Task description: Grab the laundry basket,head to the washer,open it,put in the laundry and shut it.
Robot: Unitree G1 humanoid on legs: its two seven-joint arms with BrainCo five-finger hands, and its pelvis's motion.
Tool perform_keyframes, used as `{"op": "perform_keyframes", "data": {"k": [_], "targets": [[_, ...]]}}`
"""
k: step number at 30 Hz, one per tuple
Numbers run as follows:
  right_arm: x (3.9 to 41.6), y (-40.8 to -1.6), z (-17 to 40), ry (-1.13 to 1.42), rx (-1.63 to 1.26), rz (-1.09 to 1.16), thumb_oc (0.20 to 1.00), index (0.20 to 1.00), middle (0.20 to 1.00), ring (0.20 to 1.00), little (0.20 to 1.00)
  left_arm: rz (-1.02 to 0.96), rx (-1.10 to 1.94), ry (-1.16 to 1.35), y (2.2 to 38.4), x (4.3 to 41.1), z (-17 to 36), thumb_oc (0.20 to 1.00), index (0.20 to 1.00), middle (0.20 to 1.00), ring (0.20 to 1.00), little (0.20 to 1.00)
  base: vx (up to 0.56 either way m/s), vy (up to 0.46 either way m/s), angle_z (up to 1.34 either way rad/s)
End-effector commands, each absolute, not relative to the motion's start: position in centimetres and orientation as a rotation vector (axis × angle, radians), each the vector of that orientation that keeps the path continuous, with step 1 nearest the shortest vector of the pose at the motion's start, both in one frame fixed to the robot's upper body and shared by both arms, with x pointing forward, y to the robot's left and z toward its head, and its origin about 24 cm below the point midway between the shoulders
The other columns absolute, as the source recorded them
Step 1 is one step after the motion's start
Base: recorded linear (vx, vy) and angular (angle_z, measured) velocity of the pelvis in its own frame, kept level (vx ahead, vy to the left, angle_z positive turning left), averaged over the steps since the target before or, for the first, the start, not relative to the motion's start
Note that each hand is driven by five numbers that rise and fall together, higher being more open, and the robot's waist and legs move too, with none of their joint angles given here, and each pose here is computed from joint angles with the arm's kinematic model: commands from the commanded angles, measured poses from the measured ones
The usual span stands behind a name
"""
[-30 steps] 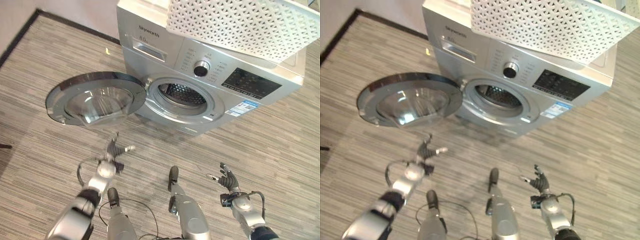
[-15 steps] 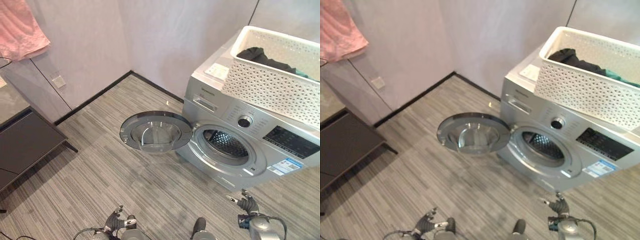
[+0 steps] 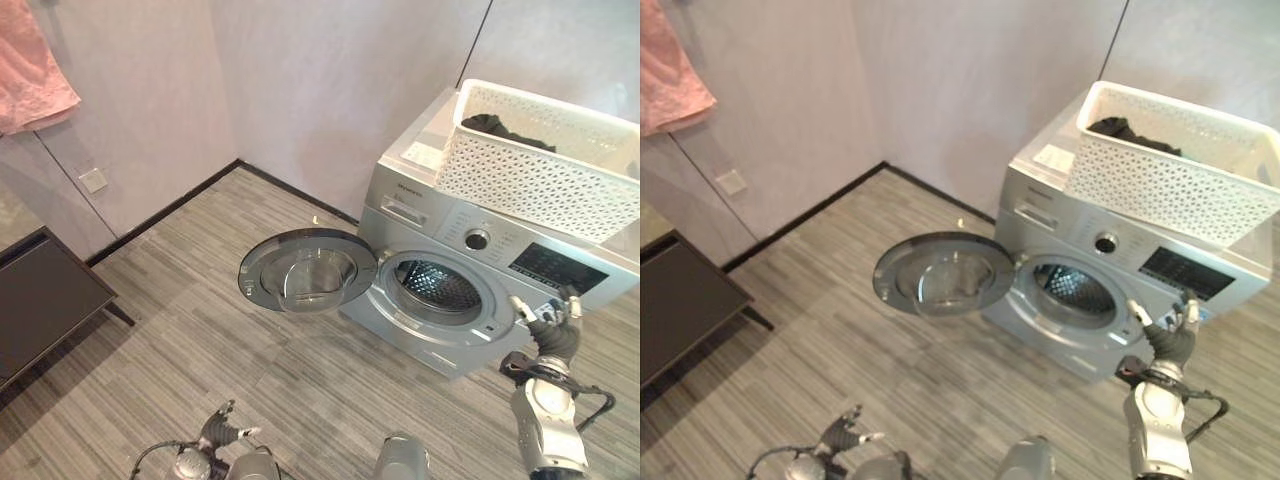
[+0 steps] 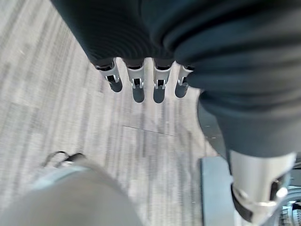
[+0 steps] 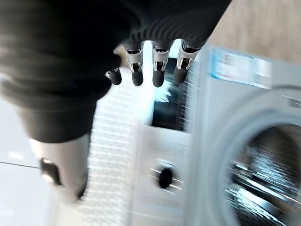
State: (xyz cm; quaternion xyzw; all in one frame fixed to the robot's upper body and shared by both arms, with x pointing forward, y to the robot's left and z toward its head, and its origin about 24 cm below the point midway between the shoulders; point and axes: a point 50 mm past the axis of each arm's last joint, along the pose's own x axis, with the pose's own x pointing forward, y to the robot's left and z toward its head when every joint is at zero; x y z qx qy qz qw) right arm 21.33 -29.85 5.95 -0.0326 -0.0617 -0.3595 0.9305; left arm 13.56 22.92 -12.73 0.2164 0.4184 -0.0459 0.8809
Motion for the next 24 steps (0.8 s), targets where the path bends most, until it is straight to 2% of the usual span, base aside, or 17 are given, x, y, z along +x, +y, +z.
{"op": "perform_keyframes", "data": {"k": [1, 6, 12, 17, 19, 22, 23, 24], "targets": [[21.3, -31.9, 13.0, -0.469, -0.211, -0.888, 1.0, 1.0, 1.0, 1.0, 1.0, -0.095, 0.484, 0.774, 23.0, 15.1, -11.5, 1.0, 1.0, 1.0, 1.0, 1.0, 0.21, -0.146, -0.03], [20.8, -31.7, 18.5, -0.715, -0.307, -0.954, 1.0, 1.0, 1.0, 1.0, 1.0, -0.106, 0.535, 0.748, 22.9, 16.1, -11.2, 1.0, 1.0, 1.0, 1.0, 1.0, 0.22, -0.17, 0.21], [20.7, -30.3, 23.0, -0.922, -0.341, -0.854, 1.0, 1.0, 1.0, 1.0, 1.0, -0.078, 0.511, 0.778, 22.5, 16.1, -11.8, 1.0, 1.0, 1.0, 1.0, 1.0, 0.29, -0.202, 0.26], [22.0, -26.1, 28.4, -1.174, -0.299, -0.552, 1.0, 1.0, 1.0, 1.0, 1.0, 0.004, 0.409, 0.793, 22.2, 16.4, -12.1, 1.0, 1.0, 1.0, 1.0, 1.0, 0.2, -0.335, -0.24], [22.4, -25.3, 30.7, -1.226, -0.382, -0.483, 1.0, 1.0, 1.0, 1.0, 1.0, -0.016, 0.407, 0.75, 22.0, 17.0, -11.5, 1.0, 1.0, 1.0, 1.0, 1.0, 0.1, -0.221, -0.38], [23.2, -25.4, 32.0, -1.208, -0.476, -0.469, 1.0, 1.0, 1.0, 1.0, 1.0, -0.035, 0.401, 0.734, 21.7, 17.2, -11.3, 1.0, 1.0, 1.0, 1.0, 1.0, 0.14, 0.023, 0.21], [25.1, -27.2, 31.7, -1.045, -0.589, -0.476, 1.0, 1.0, 1.0, 1.0, 1.0, -0.064, 0.408, 0.737, 21.9, 17.1, -11.3, 1.0, 1.0, 1.0, 1.0, 1.0, 0.14, 0.128, 0.36], [25.2, -27.3, 31.8, -1.043, -0.591, -0.473, 1.0, 1.0, 1.0, 1.0, 1.0, -0.066, 0.405, 0.739, 21.8, 17.1, -11.3, 1.0, 1.0, 1.0, 1.0, 1.0, 0.12, 0.16, 0.24]]}}
